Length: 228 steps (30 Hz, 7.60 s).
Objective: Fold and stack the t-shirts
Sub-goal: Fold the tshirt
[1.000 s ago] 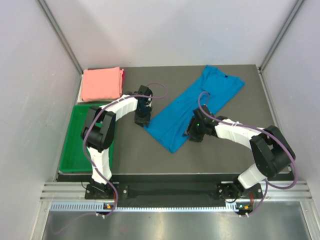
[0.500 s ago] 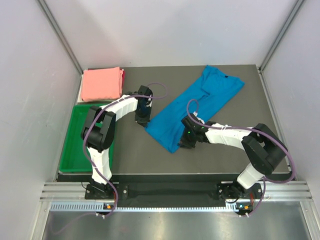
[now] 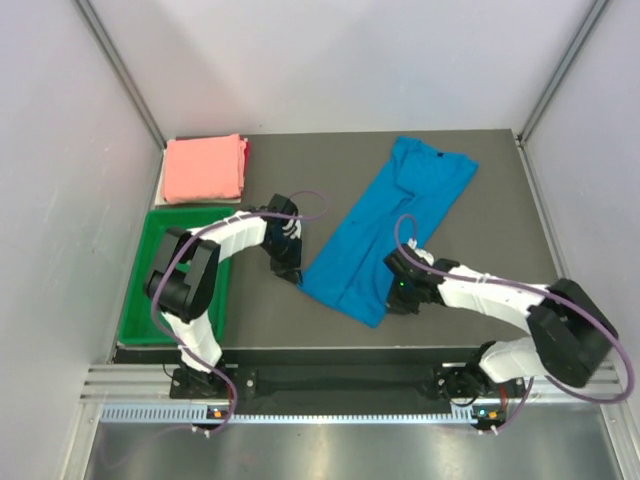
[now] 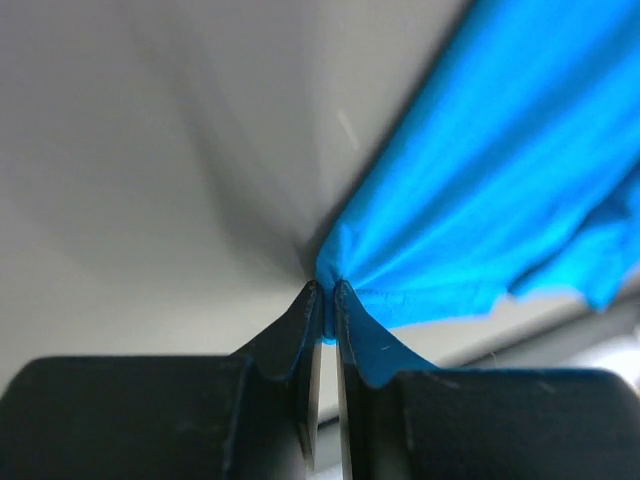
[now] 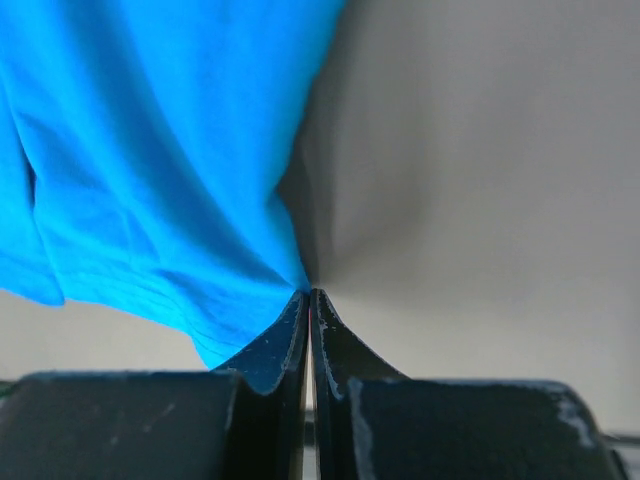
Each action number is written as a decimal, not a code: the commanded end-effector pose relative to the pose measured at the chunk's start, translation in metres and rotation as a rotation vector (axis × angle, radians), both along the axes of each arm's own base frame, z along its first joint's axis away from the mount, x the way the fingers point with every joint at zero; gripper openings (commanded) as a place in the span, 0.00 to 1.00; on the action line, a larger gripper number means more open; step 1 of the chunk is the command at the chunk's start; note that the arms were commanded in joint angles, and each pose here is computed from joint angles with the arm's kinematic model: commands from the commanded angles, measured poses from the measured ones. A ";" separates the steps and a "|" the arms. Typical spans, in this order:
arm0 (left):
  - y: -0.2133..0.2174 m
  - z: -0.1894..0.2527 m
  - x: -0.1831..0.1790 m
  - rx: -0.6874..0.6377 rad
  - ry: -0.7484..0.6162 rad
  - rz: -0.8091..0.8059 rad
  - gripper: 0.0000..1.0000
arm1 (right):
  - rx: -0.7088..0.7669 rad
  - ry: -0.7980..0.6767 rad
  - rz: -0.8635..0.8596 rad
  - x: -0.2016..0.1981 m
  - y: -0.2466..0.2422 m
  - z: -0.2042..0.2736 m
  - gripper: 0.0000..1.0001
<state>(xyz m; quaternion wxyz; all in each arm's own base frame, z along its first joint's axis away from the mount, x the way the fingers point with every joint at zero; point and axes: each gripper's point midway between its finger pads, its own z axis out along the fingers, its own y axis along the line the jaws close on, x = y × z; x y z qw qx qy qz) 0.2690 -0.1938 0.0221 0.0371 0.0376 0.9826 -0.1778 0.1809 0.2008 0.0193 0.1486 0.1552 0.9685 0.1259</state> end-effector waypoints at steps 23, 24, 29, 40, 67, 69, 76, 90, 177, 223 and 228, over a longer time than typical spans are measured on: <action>-0.062 0.029 -0.082 -0.175 -0.085 -0.105 0.54 | -0.141 -0.176 0.028 0.012 -0.092 0.090 0.39; -0.062 0.026 -0.084 -0.173 -0.085 -0.107 0.54 | -0.127 -0.243 -0.017 0.047 -0.094 0.109 0.39; -0.058 0.010 -0.091 -0.152 -0.073 -0.098 0.51 | -0.242 -0.443 0.023 0.164 -0.096 0.160 0.40; -0.068 -0.008 -0.109 -0.163 -0.032 -0.109 0.09 | -0.339 -0.550 -0.074 0.374 -0.066 0.149 0.43; -0.052 -0.005 -0.139 -0.182 -0.005 0.116 0.00 | 0.099 -0.602 -0.166 0.496 -0.004 0.021 0.37; -0.053 -0.004 -0.139 -0.181 -0.006 0.143 0.00 | 0.150 -0.638 -0.181 0.505 0.006 0.025 0.37; -0.057 0.006 -0.138 -0.220 -0.025 0.229 0.03 | 0.296 -0.702 -0.224 0.521 0.028 0.026 0.36; -0.036 0.032 -0.103 -0.014 -0.201 0.117 0.48 | 0.263 -0.810 -0.042 0.460 0.009 0.194 0.51; -0.083 0.008 -0.160 -0.213 -0.025 -0.023 0.00 | 0.036 -0.010 0.048 -0.094 -0.076 0.023 0.00; -0.140 0.059 0.217 -0.422 -0.169 0.186 0.00 | -0.158 -0.242 0.106 0.255 -0.120 0.082 0.00; -0.144 0.068 0.237 -0.493 -0.225 0.200 0.00 | -0.154 -0.253 0.092 0.268 -0.127 0.076 0.00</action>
